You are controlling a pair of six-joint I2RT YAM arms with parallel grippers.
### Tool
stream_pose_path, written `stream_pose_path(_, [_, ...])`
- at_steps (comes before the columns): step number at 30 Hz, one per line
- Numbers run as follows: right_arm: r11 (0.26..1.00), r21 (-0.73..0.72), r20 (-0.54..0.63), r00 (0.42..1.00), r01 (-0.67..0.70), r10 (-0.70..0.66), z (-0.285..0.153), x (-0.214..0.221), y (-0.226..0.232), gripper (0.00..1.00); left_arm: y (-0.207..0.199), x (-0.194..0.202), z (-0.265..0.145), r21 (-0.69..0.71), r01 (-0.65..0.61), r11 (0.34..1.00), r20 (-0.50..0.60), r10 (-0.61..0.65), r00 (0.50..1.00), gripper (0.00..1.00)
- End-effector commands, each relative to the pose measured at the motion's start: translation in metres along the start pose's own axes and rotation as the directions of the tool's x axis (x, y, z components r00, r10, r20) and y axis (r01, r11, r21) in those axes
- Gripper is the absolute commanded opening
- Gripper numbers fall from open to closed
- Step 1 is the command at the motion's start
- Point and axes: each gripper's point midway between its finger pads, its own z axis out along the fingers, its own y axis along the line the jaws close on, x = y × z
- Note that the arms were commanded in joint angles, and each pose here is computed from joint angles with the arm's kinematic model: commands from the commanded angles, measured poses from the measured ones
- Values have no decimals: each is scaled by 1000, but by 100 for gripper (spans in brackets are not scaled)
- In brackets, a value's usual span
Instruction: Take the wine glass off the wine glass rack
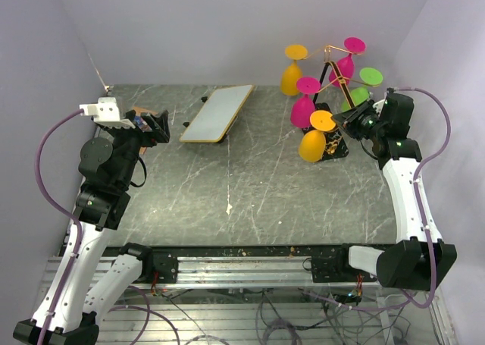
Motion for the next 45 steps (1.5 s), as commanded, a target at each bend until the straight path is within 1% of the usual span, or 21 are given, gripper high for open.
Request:
stream_pose_path(1, [997, -80, -24, 1000, -19, 17, -14, 6, 21, 13, -7, -11, 1, 32, 2, 999, 48, -4, 999, 99])
stream_pose_path(4, [997, -69, -13, 1000, -23, 22, -15, 5, 19, 7, -7, -11, 1, 32, 2, 999, 48, -3, 999, 99])
stream_pose_path(11, [998, -50, 5, 999, -40, 41, -16, 3, 16, 0, -8, -10, 1, 36, 2, 999, 45, -3, 999, 99])
stream_pose_path(17, [997, -53, 9, 998, -61, 62, -18, 3, 17, 0, -8, -10, 2, 39, 4, 999, 45, -6, 999, 99])
stream_pose_path(26, [988, -59, 18, 989, -145, 146, -24, 6, 17, 0, -9, -9, 2, 42, 3, 999, 42, -5, 999, 99])
stream_pose_path(29, [984, -62, 50, 984, -169, 172, -30, 4, 16, 0, -10, -9, 2, 45, 3, 999, 41, -5, 999, 99])
stream_pose_path(34, [981, -26, 120, 974, -191, 193, -39, -3, 9, 0, -10, -8, 3, 46, 4, 999, 40, -6, 999, 99])
stream_pose_path(39, [975, 0, 165, 961, -223, 220, -42, -7, 2, 0, -11, -7, 3, 50, 5, 999, 38, -7, 999, 99])
stream_pose_path(45, [960, 28, 250, 932, -277, 262, -44, -23, -4, 0, -11, -6, 3, 50, 3, 999, 36, -5, 999, 99])
